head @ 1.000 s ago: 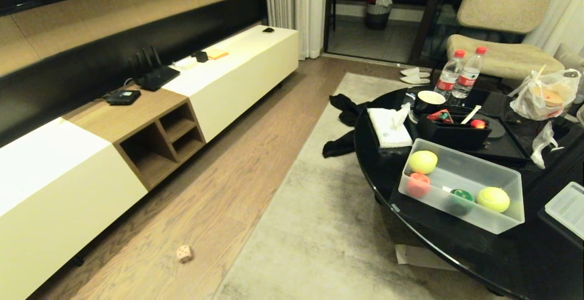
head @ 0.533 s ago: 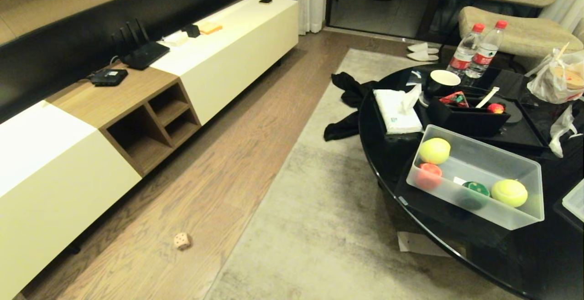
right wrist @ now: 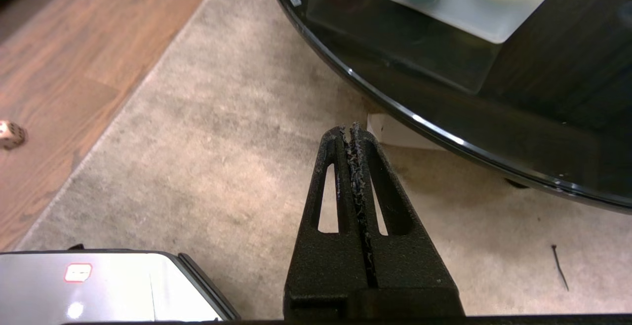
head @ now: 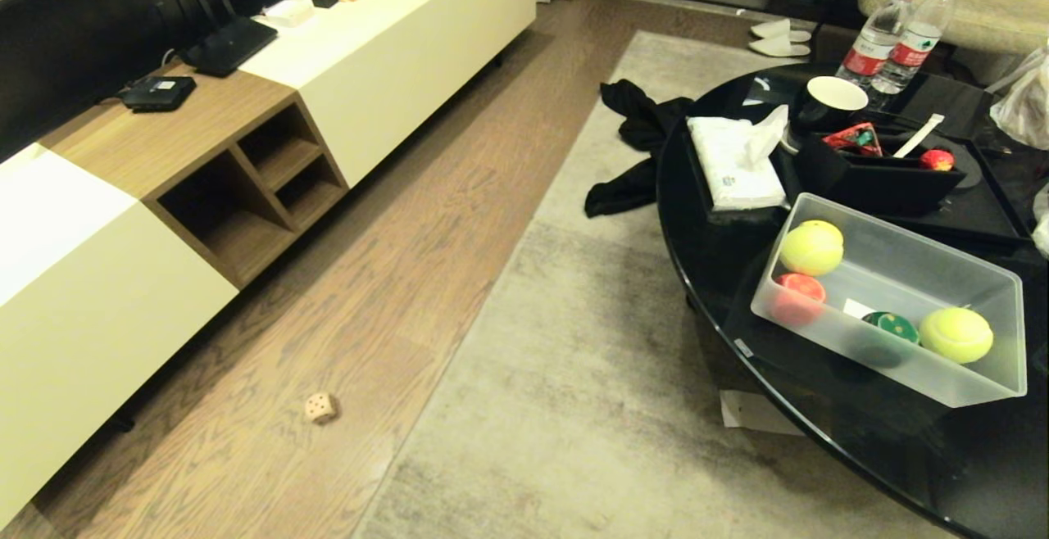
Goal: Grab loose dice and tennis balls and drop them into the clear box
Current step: Pick up toys out of the box
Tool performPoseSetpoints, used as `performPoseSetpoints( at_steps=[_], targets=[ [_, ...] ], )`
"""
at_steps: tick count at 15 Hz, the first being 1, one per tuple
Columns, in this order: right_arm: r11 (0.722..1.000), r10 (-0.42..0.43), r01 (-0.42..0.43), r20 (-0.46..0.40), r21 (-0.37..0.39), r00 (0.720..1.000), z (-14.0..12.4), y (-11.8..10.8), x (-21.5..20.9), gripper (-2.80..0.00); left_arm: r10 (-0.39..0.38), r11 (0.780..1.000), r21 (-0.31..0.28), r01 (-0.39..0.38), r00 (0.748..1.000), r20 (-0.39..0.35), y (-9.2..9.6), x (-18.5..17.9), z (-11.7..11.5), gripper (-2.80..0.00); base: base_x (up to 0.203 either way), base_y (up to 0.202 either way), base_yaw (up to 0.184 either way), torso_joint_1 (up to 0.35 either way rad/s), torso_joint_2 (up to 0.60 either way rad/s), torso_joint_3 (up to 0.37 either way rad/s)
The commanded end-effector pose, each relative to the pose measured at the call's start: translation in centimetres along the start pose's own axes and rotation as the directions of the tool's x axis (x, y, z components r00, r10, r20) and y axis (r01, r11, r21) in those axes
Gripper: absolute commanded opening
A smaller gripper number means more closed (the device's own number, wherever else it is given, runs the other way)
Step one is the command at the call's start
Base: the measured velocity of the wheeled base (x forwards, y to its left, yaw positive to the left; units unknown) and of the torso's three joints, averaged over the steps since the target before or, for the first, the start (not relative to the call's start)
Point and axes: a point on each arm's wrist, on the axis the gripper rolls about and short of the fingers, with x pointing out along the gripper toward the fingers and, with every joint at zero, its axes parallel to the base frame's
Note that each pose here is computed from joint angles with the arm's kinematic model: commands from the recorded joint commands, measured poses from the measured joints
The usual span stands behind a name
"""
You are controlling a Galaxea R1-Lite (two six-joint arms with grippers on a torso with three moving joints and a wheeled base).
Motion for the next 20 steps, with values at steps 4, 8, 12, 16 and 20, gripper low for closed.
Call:
performPoseSetpoints(
  at_steps=[4,8,12,16,20],
  targets=[
    [1.0,0.0,0.0,-0.001,0.0,1.0,0.0,0.0,0.01,-2.8,0.0,1.0,0.0,0.0,1.0,-0.003,0.0,0.02,-0.03,-2.8,0.0,0.0,0.0,0.003,0.0,-0.193],
    [1.0,0.001,-0.001,-0.002,0.0,1.0,0.0,0.0,0.01,-2.8,0.0,1.0,0.0,0.0,1.0,-0.001,0.0,0.01,-0.03,-2.8,0.0,0.0,0.0,0.005,0.0,-0.196],
    [1.0,-0.001,0.001,-0.002,0.0,1.0,0.0,0.0,0.01,-2.8,0.0,1.0,0.0,0.0,1.0,-0.001,0.0,0.01,-0.03,-2.8,0.0,0.0,0.0,0.006,0.0,-0.196],
    [1.0,0.001,-0.001,-0.002,0.0,1.0,-0.01,0.0,0.01,-2.8,0.0,1.0,-0.001,0.0,1.0,-0.001,0.0,0.01,-0.03,-2.8,0.0,0.0,0.0,0.004,0.0,-0.198],
    [1.0,-0.001,0.001,-0.002,0.0,1.0,0.0,0.0,0.01,-2.8,0.0,1.0,0.0,0.0,1.0,-0.002,0.0,0.02,-0.03,-2.8,0.0,0.0,0.0,0.003,0.0,-0.195]
  ],
)
